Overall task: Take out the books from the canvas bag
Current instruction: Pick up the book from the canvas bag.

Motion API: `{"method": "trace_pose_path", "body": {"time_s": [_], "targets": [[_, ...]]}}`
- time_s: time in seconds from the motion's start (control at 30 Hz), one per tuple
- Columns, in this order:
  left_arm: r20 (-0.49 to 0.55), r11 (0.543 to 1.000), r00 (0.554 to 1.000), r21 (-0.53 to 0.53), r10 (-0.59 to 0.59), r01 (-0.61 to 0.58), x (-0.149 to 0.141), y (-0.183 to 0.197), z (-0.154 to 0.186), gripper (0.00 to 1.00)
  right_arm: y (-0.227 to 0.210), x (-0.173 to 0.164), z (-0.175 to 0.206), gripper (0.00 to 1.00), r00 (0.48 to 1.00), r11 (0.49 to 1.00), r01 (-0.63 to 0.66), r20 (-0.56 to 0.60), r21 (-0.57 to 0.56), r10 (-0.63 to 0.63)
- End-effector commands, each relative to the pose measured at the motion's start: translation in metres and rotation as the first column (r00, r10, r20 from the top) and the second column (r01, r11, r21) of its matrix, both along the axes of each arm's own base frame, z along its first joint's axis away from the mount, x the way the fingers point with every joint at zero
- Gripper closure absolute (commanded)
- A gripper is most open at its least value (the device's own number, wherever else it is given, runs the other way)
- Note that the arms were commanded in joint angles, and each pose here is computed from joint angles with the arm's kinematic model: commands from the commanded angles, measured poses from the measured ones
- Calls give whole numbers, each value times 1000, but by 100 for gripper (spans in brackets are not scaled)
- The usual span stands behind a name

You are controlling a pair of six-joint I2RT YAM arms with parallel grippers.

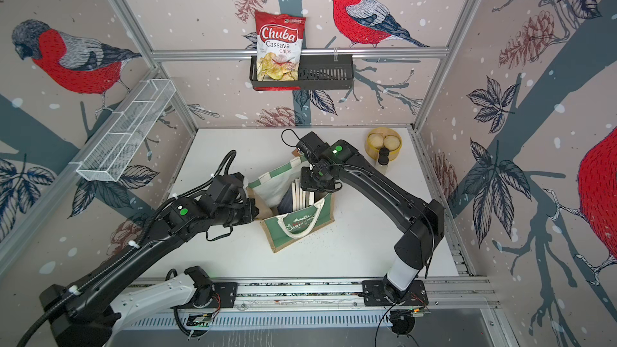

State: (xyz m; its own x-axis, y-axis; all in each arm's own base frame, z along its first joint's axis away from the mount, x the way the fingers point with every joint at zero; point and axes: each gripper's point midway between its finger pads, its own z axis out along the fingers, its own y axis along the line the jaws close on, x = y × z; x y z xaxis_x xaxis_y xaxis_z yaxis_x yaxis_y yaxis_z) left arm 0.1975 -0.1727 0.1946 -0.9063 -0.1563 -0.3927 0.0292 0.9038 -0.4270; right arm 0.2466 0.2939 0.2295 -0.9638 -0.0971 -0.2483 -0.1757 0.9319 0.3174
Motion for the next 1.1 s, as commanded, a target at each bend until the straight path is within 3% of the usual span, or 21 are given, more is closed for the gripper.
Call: {"method": "trace_pose_path", "body": {"time_s": [0.0,0.2,0.4,0.6,0.83,1.07], "targets": [[32,989,997,131,64,-67,1,30,4,100,4,5,27,94,998,999,-15,56,50,12],[77,973,987,172,141,-152,2,57,19,100,16,8,58,94,994,991,-50,104,127,37],[61,981,986,108,152,-158,1,61,12,100,25,9,77,94,990,981,-72,131,181,49],[56,979,984,104,171,-176,-3,67,6,100,21,20,133,94,975,950,-75,220,303,7],[49,980,984,96,172,-176,-5,67,1,100,-44,51,188,94,945,878,55,258,476,-199],[64,973,980,120,191,-198,-4,74,6,100,-109,64,164,94,901,831,194,240,522,-361]]}}
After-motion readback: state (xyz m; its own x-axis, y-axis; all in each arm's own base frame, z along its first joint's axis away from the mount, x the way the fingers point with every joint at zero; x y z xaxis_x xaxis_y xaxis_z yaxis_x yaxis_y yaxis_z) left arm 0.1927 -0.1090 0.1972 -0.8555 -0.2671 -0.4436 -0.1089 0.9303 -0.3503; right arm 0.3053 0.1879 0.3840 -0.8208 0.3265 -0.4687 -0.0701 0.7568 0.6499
